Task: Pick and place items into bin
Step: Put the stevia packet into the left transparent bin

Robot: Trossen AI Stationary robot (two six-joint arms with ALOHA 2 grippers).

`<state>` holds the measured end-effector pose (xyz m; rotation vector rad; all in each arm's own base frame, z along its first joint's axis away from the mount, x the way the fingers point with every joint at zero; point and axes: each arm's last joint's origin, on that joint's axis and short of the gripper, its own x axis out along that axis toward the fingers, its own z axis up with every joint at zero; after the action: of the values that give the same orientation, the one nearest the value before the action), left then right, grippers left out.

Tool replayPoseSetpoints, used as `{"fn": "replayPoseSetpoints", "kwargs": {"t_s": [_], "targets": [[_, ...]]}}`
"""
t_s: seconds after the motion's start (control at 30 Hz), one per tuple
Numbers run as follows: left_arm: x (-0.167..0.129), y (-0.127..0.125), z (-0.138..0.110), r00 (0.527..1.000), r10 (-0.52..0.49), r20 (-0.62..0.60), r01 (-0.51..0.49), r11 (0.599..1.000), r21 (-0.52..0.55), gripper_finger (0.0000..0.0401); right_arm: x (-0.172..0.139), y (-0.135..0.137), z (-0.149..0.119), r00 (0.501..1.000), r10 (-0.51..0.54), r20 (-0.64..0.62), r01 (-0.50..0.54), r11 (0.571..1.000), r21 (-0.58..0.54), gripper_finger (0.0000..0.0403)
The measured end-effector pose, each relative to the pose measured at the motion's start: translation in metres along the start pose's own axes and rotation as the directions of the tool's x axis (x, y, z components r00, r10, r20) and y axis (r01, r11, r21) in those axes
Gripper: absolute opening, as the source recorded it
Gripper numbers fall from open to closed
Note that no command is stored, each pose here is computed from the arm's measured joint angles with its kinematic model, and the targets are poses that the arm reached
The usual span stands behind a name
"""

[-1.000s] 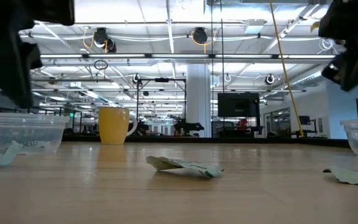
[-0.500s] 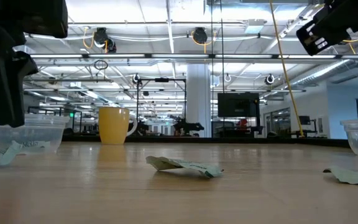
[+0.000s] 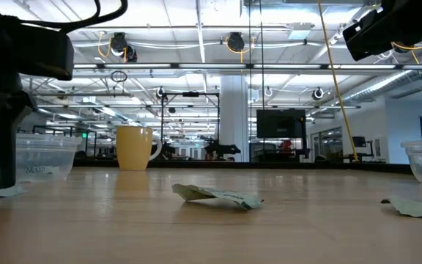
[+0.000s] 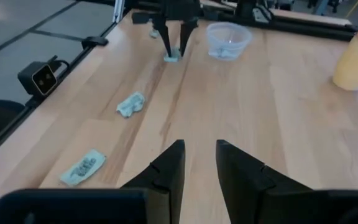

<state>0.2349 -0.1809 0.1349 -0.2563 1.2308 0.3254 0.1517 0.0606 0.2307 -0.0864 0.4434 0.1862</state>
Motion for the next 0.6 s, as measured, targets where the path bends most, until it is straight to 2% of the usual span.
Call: {"fn": "replayPoseSetpoints", "kwargs": {"t_s": [0.17,0.4,0.6], "targets": [[0.001,0.002,0.003,1.000,0.001,-0.005,-0.001,1.000,-0.004,0.0113,0.000,0.000,0.004,0.999,0.003,0.038,-0.002,1.000,-0.030,0.0084],[0.003,0.006,0.009,0.999,-0.009,-0.031,0.010,1.000,0.005,0.0013,0.000,0.000,0.004,0.999,0.004,0.040,0.001,0.993,-0.119,0.0084],[-0.003,0.010,0.016,1.000,-0.024,-0.006,0.024,1.000,0.019,0.0005,0.000,0.000,0.004,0.999,0.004,0.044,0.001,0.992,-0.123,0.0084]]}}
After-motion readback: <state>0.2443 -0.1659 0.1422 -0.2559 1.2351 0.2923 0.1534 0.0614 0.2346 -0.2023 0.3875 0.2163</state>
